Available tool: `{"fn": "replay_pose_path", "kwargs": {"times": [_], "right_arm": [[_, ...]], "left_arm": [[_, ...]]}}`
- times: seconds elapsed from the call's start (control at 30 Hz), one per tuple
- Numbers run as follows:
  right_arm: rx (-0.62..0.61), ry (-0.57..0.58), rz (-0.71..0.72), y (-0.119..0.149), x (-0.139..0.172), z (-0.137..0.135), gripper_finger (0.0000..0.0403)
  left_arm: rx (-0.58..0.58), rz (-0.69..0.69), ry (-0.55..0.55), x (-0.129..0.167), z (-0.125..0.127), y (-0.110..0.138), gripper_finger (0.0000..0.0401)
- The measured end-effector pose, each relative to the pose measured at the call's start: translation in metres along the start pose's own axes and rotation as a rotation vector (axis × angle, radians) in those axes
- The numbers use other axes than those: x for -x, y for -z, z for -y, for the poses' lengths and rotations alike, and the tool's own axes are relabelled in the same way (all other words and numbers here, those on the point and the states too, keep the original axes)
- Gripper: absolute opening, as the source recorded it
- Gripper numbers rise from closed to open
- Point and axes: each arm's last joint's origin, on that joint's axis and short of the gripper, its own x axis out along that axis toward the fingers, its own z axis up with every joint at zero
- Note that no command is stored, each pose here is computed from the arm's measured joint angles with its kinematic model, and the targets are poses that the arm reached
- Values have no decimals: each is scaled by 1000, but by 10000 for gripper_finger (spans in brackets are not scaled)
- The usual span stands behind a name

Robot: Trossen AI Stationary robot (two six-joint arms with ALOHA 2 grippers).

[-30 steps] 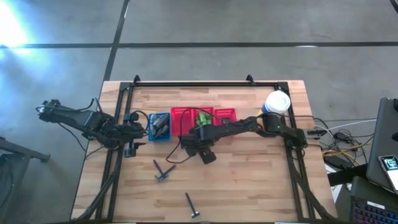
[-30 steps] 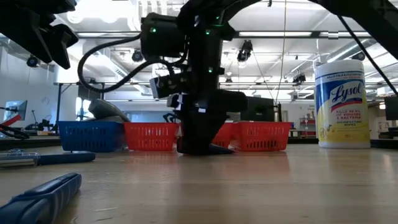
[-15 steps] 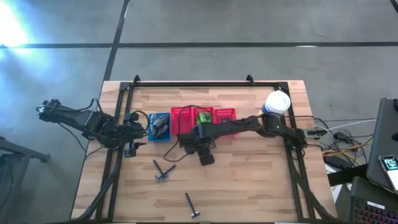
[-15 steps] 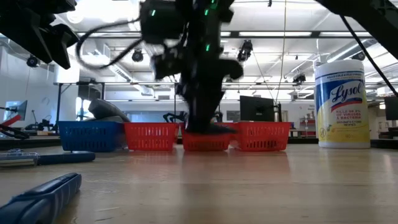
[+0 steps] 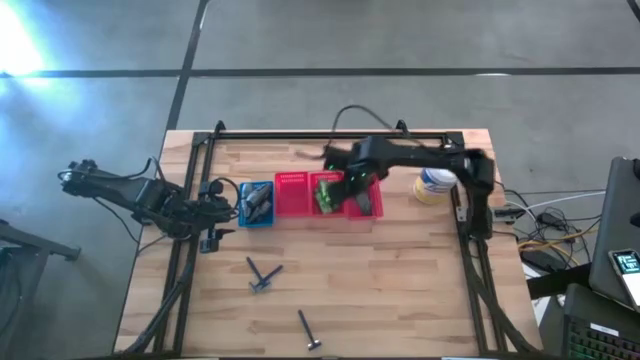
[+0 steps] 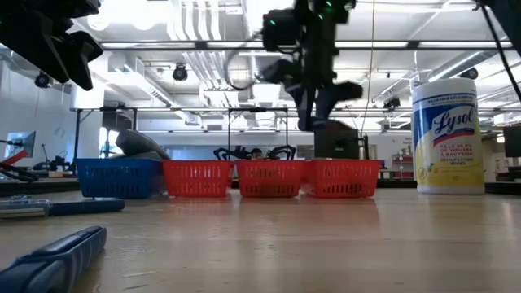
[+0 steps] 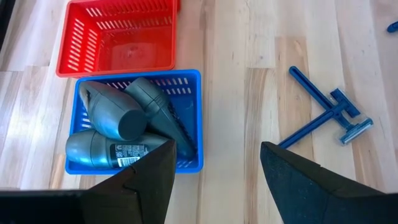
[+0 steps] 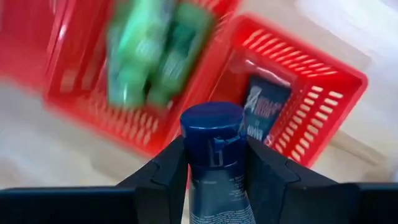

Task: Pick & Place Travel size toiletries
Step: Put the blue shave cream into the right red bin, then put the blue razor into the left red bin

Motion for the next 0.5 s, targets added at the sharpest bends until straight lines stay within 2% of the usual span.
{"fn": "replay_pose_path", "kwargs": {"times": [0.13,0.23,0.4,0.5], "right_arm": [[-201,-85,28,-9,-21,26,142],[-271,-85,27,-6,-38,33,176],[-271,-26,19,4,-47,35,236],[-182,-31,48,12,-38,27,267]], "left_arm": [[0,0,0,0,0,0,238],[-23,-1,3,0,0,0,238],[-129,-17,79,-3,4,-2,239],[-235,-37,183,-10,11,-7,239]]}}
